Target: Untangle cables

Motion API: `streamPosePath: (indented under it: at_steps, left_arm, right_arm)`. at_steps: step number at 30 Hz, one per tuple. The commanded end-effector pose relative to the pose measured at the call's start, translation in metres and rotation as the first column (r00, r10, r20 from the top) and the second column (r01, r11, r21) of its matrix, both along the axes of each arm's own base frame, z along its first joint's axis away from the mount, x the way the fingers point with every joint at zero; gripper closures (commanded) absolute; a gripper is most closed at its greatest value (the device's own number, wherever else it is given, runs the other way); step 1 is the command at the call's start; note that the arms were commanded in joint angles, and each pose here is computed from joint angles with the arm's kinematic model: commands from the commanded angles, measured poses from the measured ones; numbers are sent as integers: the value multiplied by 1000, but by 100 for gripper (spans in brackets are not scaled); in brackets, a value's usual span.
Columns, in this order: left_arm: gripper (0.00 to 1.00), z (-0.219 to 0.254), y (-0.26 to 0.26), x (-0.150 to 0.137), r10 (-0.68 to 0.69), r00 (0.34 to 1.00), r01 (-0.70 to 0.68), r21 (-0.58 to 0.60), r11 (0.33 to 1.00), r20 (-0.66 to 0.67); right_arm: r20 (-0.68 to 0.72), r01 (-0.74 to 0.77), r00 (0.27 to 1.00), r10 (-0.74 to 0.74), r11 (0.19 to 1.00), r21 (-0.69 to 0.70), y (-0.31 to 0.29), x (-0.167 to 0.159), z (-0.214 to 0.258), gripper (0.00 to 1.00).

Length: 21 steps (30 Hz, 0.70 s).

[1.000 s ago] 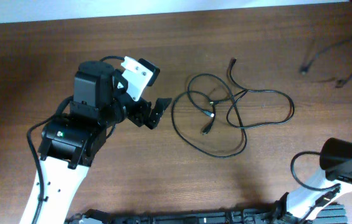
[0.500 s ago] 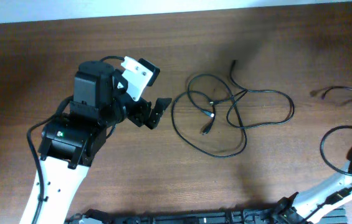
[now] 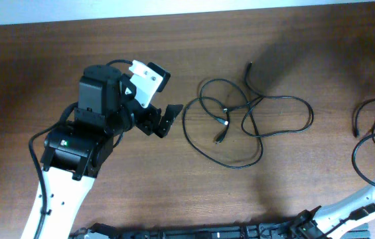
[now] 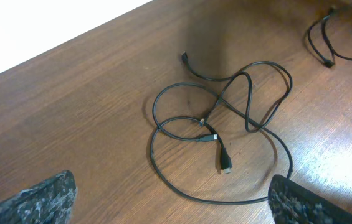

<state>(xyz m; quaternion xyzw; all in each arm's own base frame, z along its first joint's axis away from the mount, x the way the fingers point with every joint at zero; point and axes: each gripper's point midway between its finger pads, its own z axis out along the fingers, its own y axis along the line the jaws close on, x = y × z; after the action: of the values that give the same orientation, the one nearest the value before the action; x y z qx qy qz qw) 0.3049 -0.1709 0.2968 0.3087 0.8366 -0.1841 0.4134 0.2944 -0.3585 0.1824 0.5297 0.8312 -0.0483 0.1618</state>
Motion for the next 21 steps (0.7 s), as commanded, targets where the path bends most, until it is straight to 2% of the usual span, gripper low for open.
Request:
streamPosePath:
  at_steps: [1, 5, 9, 11, 19, 21]
  left_arm:
    - [1, 9, -1, -3, -6, 1000, 7, -19, 1000, 16]
    - [1, 9, -1, -3, -6, 1000, 7, -19, 1000, 16]
    - [1, 9, -1, -3, -6, 1000, 7, -19, 1000, 16]
    - [1, 9, -1, -3, -6, 1000, 7, -19, 1000, 16]
    - [1, 9, -1, -3, -6, 1000, 7, -19, 1000, 16]
    - [1, 9, -1, -3, -6, 1000, 7, -19, 1000, 16]
  right_arm:
    - [-20, -14, 1000, 15, 998, 62, 13, -4, -8, 1]
    - [-97, 4, 995, 4, 996, 86, 20, -20, -12, 1]
    - [-242, 124, 964, -107, 991, 56, 21, -53, -13, 1]
    - [-277, 132, 954, -113, 990, 50, 22, -60, -13, 1]
    - [-305, 127, 948, -94, 988, 93, 33, -66, -14, 1]
    - [-263, 62, 965, -22, 987, 147, 41, -56, -16, 1]
